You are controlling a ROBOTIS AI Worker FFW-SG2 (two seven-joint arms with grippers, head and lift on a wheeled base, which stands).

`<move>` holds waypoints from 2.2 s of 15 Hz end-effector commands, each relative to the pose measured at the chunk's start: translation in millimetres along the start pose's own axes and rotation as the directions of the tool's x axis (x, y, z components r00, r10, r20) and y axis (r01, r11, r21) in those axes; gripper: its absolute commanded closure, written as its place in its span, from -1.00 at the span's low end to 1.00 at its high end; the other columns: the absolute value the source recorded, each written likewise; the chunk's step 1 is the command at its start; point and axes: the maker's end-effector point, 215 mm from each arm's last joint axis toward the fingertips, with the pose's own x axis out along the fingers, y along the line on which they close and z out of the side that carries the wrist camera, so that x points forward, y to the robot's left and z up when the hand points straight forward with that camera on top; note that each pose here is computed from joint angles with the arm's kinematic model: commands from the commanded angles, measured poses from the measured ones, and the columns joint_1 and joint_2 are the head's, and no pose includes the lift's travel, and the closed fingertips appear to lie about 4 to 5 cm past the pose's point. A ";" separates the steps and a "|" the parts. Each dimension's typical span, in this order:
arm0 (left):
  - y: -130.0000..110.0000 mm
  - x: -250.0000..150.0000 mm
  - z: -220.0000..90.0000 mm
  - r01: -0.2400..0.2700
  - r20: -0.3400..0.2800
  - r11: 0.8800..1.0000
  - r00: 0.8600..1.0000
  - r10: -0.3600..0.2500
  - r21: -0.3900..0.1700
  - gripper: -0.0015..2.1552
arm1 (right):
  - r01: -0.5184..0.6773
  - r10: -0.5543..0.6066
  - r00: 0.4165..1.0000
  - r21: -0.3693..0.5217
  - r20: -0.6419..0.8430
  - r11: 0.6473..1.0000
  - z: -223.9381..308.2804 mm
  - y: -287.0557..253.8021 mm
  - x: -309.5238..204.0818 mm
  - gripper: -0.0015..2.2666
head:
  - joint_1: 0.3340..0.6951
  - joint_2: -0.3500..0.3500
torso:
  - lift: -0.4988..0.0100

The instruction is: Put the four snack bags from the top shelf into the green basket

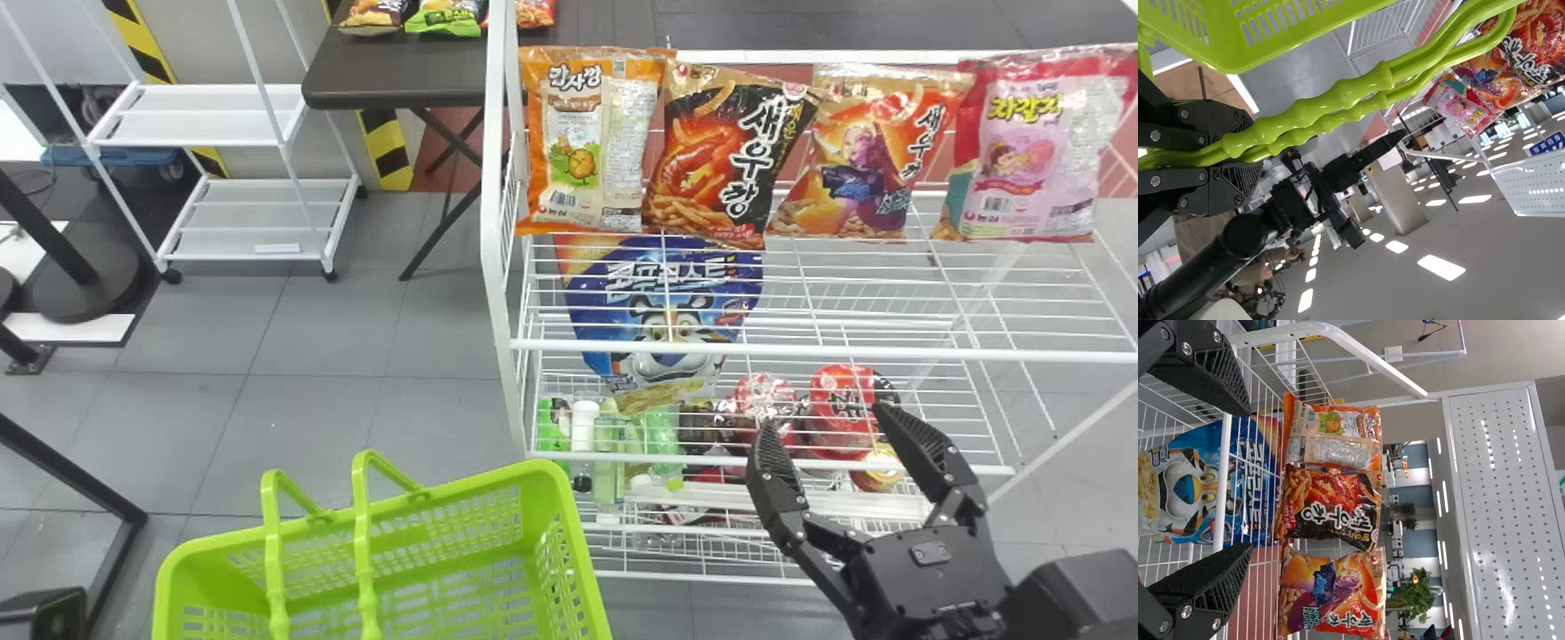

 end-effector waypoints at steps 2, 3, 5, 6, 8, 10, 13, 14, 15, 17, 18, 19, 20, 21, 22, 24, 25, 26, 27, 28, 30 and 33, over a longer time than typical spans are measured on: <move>-3.2 4.5 -2.4 0.016 -0.011 1.000 1.000 -0.016 -0.002 0.99 | 0.001 -0.001 1.000 0.002 -0.004 1.000 -1.9 0.4 -2.7 -0.89 | 1.00 0.06 | 0.96; -3.3 5.7 -3.2 0.018 -0.014 1.000 1.000 -0.018 -0.003 0.99 | 0.001 -0.001 1.000 0.002 -0.004 1.000 -1.7 0.5 -3.0 -0.89 | 1.00 0.05 | 0.96; -3.8 5.9 -3.1 0.017 -0.019 1.000 1.000 -0.017 0.001 0.99 | -0.001 0.001 1.000 0.004 -0.003 1.000 -0.8 2.0 -2.7 -0.89 | 1.00 0.03 | 0.96; -3.6 5.4 -3.0 0.016 -0.018 1.000 1.000 -0.016 0.001 0.99 | -0.002 0.002 1.000 0.005 -0.001 1.000 -0.2 2.7 -2.2 -0.89 | 1.00 0.02 | 0.96; -2.2 5.0 -2.2 0.015 -0.019 1.000 1.000 -0.015 0.002 0.99 | -0.003 0.003 1.000 0.004 0.002 1.000 0.7 2.5 -0.8 -0.89 | 1.00 0.03 | 0.96; 0.5 5.1 -1.4 0.014 -0.017 1.000 1.000 -0.014 0.000 0.99 | -0.002 0.002 1.000 0.003 0.005 1.000 1.6 1.8 2.0 -0.89 | 1.00 0.04 | 0.96; 2.3 5.0 -0.5 0.013 -0.020 1.000 1.000 -0.013 0.002 0.99 | 0.019 -0.018 0.999 0.013 -0.035 1.000 -8.7 -5.3 29.5 -0.89 | 1.00 0.04 | 0.96; 2.4 4.9 0.0 0.013 -0.021 1.000 1.000 -0.012 0.004 0.99 | 0.005 -0.003 0.998 0.032 -0.065 0.999 -17.1 -1.1 47.7 -0.89 | 1.00 0.04 | 0.96; 2.8 4.6 -0.2 0.011 -0.023 1.000 1.000 -0.011 0.004 0.99 | 0.000 0.004 0.997 0.051 -0.072 0.999 -18.4 -1.9 63.2 -0.89 | 1.00 0.04 | 0.96; 3.4 3.3 0.2 0.009 -0.027 1.000 1.000 -0.009 0.006 0.99 | -0.018 0.021 0.998 0.057 -0.065 0.998 -14.9 6.7 101.6 -0.89 | 1.00 0.09 | 0.96; 4.4 1.7 0.1 0.005 -0.029 1.000 1.000 -0.005 0.006 0.99 | -0.019 0.021 0.998 0.048 -0.056 0.999 -9.6 10.6 124.6 -0.89 | 1.00 0.12 | 0.96; 5.2 0.4 -0.1 0.003 -0.032 1.000 0.999 -0.002 0.006 0.99 | -0.031 0.033 0.998 0.045 -0.053 0.998 -6.7 15.5 146.5 -0.89 | 1.00 0.18 | 0.96; 6.5 -0.6 -0.5 0.000 -0.032 1.000 0.999 0.000 0.001 0.99 | -0.044 0.046 0.998 0.043 -0.054 0.998 -3.8 19.1 164.0 -0.89 | 1.00 0.21 | 0.96; 8.0 -1.4 -0.2 0.000 -0.033 1.000 0.999 0.000 0.002 0.99 | -0.055 0.057 0.997 0.034 -0.051 0.998 -1.7 24.9 184.6 -0.89 | 1.00 0.26 | 0.96; 9.4 -2.5 0.4 -0.003 -0.035 1.000 0.999 0.003 0.003 0.99 | -0.061 0.062 0.997 0.020 -0.052 0.998 -0.3 28.5 204.9 -0.89 | 1.00 0.29 | 0.96; 12.0 -3.9 2.2 -0.005 -0.035 1.000 0.999 0.005 0.002 0.99 | -0.072 0.074 0.995 0.041 -0.059 0.997 1.4 26.6 239.7 -0.89 | 1.00 0.39 | 0.96; 14.8 -4.4 2.6 -0.002 -0.034 1.000 0.999 0.002 -0.003 0.99 | -0.063 0.067 0.995 0.056 -0.068 0.996 1.8 20.8 260.0 -0.89 | 1.00 0.41 | 0.96; 16.2 -3.3 4.5 0.004 -0.034 1.000 0.999 -0.004 -0.005 0.99 | -0.055 0.058 0.997 0.046 -0.058 0.997 4.8 16.0 274.9 -0.89 | 1.00 0.42 | 0.96; 18.3 -1.1 5.5 0.011 -0.036 1.000 0.999 -0.011 -0.009 0.99 | -0.049 0.051 0.997 0.044 -0.050 0.998 8.2 9.5 288.9 -0.89 | 1.00 0.42 | 0.96; 19.7 -1.5 6.1 0.012 -0.039 1.000 0.999 -0.012 -0.014 0.99 | -0.057 0.060 0.997 0.056 -0.044 0.997 13.1 10.6 306.3 -0.89 | 1.00 0.40 | 0.96; 20.0 -1.2 6.7 0.018 -0.036 1.000 0.999 -0.019 -0.020 0.99 | -0.080 0.080 0.997 0.058 -0.008 0.995 27.0 12.7 332.5 -0.89 | 1.00 0.38 | 0.96; 23.5 -3.3 7.0 0.013 -0.030 1.000 0.999 -0.014 -0.026 0.99 | -0.141 0.141 0.990 0.091 0.008 0.986 38.5 9.8 359.8 -0.90 | 1.00 0.41 | 0.96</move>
